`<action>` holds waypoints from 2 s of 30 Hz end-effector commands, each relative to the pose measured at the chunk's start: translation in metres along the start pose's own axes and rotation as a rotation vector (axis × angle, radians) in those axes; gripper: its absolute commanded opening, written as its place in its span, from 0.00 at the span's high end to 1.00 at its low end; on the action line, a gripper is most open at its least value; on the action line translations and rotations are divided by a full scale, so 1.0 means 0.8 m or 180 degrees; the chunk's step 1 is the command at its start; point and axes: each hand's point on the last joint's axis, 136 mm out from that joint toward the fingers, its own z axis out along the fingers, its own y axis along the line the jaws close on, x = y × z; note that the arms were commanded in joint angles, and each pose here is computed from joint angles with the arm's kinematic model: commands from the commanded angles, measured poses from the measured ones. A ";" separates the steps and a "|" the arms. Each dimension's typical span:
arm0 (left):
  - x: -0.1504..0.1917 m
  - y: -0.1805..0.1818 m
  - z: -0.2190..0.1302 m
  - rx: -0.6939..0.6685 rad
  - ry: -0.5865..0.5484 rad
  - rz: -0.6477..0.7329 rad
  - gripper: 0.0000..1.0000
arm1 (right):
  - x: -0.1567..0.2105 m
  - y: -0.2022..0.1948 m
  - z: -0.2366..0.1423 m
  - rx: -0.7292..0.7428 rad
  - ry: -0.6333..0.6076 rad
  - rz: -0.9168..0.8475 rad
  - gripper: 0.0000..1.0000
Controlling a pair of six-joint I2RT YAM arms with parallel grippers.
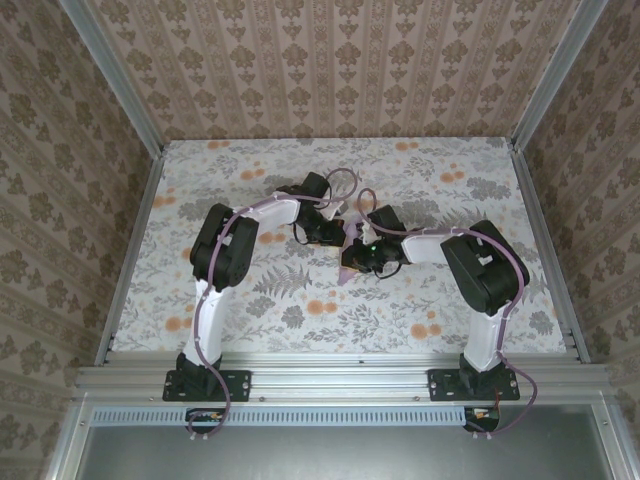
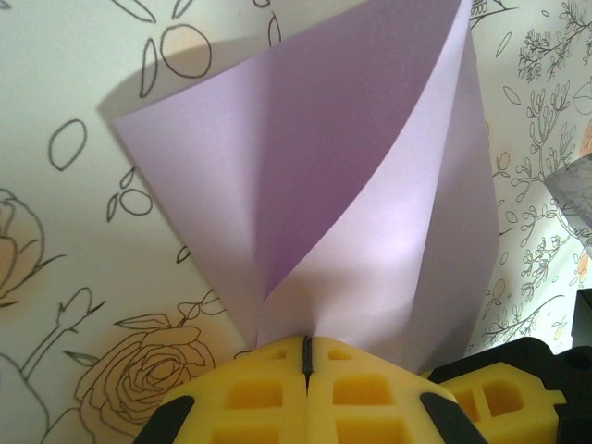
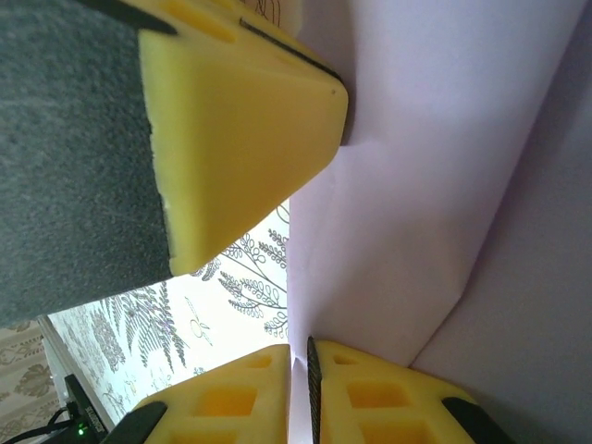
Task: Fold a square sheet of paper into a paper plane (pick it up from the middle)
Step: Fourth fold the wing at the center of the table.
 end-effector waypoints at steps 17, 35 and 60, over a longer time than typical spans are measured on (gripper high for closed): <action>0.056 0.071 0.046 -0.0524 0.0449 -0.0185 0.96 | 0.035 0.011 -0.010 -0.0058 0.0122 0.0254 0.82; 0.059 0.074 0.049 -0.0527 0.0485 -0.0200 0.97 | 0.047 0.010 0.013 -0.0085 0.0303 0.0256 0.82; 0.065 0.081 0.056 -0.0545 0.0523 -0.0219 0.98 | 0.085 0.007 0.021 0.0195 0.0596 0.0083 0.81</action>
